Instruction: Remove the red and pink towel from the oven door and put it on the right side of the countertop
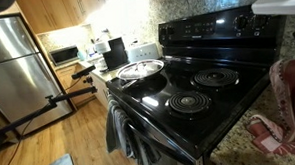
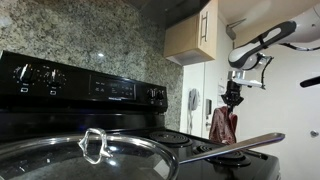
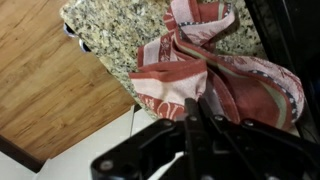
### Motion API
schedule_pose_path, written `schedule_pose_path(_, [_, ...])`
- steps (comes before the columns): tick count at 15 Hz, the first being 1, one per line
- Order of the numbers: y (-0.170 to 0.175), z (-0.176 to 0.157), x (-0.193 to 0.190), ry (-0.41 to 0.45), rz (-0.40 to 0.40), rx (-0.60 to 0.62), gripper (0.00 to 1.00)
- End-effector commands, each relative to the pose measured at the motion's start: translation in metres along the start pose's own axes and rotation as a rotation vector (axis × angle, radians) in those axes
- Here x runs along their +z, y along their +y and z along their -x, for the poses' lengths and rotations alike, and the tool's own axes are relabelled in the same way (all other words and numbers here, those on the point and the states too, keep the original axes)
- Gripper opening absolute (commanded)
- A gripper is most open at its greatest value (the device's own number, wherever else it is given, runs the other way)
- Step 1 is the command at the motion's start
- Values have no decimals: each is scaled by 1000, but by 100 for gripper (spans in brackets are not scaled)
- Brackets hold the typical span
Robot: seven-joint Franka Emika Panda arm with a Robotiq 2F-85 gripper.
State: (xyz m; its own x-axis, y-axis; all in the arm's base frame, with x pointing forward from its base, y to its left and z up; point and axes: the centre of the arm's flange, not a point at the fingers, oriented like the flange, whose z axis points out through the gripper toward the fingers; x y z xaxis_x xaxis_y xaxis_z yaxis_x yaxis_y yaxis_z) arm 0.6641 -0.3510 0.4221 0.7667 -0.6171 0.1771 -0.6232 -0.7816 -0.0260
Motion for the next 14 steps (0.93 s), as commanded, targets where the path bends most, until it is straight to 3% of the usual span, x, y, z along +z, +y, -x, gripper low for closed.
schedule_pose_path(1, [-4, -3, 18, -47, 10, 9, 1])
schedule_pose_path(11, [-7, 15, 85, -135, 39, -31, 1])
schedule_pose_path(12, [-9, 16, 89, -143, 47, -40, 31])
schedule_pose_path(13, [-10, 16, 92, -153, 39, -50, 32])
schedule_pose_path(14, [-12, 16, 93, -154, 40, -56, 39])
